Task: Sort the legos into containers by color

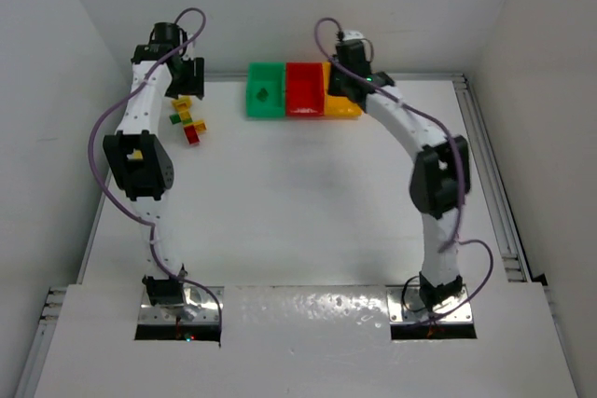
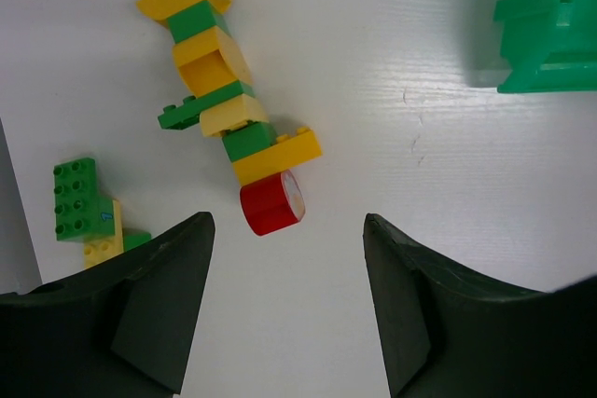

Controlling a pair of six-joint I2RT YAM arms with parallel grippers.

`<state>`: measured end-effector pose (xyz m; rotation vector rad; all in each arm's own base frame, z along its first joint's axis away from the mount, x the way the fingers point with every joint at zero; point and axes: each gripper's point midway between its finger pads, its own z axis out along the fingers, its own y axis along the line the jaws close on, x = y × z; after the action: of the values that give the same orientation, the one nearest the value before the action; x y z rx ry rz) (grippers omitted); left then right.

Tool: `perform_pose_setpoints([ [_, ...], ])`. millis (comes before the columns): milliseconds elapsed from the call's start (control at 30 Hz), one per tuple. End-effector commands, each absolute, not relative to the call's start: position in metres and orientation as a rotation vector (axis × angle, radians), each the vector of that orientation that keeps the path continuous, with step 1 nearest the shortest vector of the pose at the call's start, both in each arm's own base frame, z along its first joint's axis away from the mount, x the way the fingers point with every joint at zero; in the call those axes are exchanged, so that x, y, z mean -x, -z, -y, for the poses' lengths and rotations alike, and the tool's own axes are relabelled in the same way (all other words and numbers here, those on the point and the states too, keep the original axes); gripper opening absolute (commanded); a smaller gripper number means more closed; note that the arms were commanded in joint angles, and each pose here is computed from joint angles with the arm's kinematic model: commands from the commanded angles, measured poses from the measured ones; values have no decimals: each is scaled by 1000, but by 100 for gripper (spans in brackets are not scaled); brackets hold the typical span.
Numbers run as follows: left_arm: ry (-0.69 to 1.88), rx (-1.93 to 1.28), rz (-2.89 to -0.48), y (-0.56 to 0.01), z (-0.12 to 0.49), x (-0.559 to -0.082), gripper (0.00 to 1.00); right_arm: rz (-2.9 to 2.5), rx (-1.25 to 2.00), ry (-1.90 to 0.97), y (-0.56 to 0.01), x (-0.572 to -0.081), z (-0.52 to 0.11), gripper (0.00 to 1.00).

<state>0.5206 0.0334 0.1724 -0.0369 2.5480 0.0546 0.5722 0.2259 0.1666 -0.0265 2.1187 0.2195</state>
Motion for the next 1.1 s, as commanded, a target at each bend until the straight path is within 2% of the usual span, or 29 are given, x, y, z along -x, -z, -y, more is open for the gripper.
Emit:
perform_pose_setpoints([
  [0,-63,51,-2447,-217,-39,-520,63,-2261,-330,-91,-196,-504,-114,15],
  [33,-55,53,-2441,-219,-39,-521,63,-2314,-416,-52,-187,-483,-89,16],
  [67,-50,47,-2422,-225,-38,-525,63,-2444,-547,62,-161,-433,-41,16],
  [133,-22,34,-2405,-230,-34,-528,63,-2544,-699,232,-140,-377,4,19],
  [167,-21,32,-2391,-235,-34,-529,63,-2635,-759,345,-125,-327,27,22],
  [267,-6,23,-2374,-241,-32,-531,63,-2679,-828,570,-114,-252,55,43],
  [333,11,18,-2378,-239,-29,-533,63,-2684,-880,608,-107,-227,59,54],
  [400,37,18,-2374,-238,-27,-536,63,-2696,-994,658,-92,-191,65,56],
  [467,41,14,-2369,-240,-26,-537,63,-2726,-1097,660,-71,-165,64,53],
  [567,38,5,-2375,-240,-26,-537,63,-2634,-1318,591,-52,-150,56,49],
  [633,27,-3,-2383,-238,-28,-536,63,-2559,-1337,542,-44,-157,57,49],
  [733,28,8,-2389,-236,-33,-536,63,-2596,-1116,464,-39,-180,59,57],
  [867,31,17,-2390,-233,-34,-539,63,-2739,-827,569,-38,-185,72,82],
  [900,31,18,-2384,-235,-34,-540,63,-2774,-802,561,-37,-189,72,83],
  [967,27,23,-2383,-234,-35,-541,63,-2816,-725,573,-36,-193,74,83],
  [1067,18,23,-2380,-235,-36,-541,63,-2861,-611,622,-36,-201,81,70],
])
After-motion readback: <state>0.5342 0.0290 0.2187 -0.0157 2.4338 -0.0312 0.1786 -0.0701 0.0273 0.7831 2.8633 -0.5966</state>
